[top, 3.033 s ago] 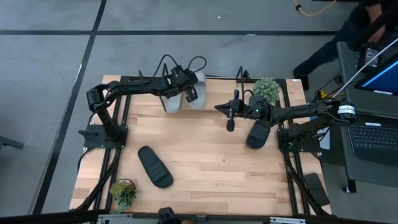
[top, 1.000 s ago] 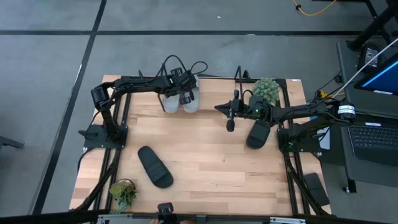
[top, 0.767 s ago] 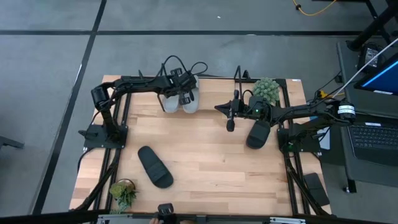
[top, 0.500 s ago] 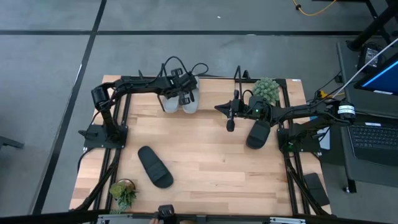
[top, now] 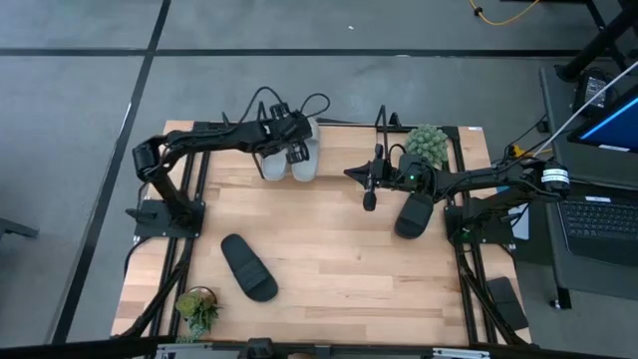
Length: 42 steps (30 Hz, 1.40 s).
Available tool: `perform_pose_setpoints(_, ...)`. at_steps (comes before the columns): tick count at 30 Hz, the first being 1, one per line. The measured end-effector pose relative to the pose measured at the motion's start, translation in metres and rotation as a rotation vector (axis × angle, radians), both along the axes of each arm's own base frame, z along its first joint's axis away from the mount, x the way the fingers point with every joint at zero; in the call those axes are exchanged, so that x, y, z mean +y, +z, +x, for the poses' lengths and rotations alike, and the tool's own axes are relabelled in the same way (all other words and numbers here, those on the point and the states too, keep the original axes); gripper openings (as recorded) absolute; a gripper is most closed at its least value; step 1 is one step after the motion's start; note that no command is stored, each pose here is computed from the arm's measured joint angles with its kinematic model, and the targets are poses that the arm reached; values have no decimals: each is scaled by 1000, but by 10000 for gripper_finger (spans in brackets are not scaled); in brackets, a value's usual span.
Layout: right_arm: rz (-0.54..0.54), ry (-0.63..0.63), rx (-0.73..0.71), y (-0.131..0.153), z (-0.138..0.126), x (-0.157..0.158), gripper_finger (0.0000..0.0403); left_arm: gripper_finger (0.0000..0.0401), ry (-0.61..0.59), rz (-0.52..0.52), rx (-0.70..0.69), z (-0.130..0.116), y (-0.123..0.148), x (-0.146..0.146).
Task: Pick and place slides into the shelf
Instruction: Put the left black slide on the shelf
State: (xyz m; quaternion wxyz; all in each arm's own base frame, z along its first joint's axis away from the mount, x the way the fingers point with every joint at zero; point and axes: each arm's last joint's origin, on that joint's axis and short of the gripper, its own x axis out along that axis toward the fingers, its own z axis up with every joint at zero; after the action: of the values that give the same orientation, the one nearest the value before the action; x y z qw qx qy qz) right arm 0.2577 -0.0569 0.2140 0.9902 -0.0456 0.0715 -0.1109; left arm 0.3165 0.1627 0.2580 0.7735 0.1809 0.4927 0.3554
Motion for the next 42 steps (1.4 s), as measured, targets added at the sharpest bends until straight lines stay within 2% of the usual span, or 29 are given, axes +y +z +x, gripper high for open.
perform_pose_setpoints(9, 0, 1, 0, 0, 0, 0, 16, 101, -70, 35, -88, -7, 34, -29)
perform_pose_setpoints(13, 0, 1, 0, 0, 0, 0, 16, 86, -116, 53, -162, -12, 54, -50)
perform_pose_setpoints(18, 0, 9, 0, 0, 1, 2, 16, 64, -142, 16, -236, -25, 72, -78)
perform_pose_setpoints(22, -1, 27, 0, 0, 1, 7, 16, 41, -144, -50, -245, -38, 77, -100)
perform_pose_setpoints(26, -1, 53, 5, 0, 2, 13, 16, 6, -137, -135, -194, -48, 73, -120)
perform_pose_setpoints(34, 12, 132, 57, -6, 4, 30, 16, 2, -145, -418, -135, -62, 62, -157)
perform_pose_setpoints(42, 33, 198, 86, -8, 4, 48, 16, 0, -129, -542, -183, -68, 60, -204)
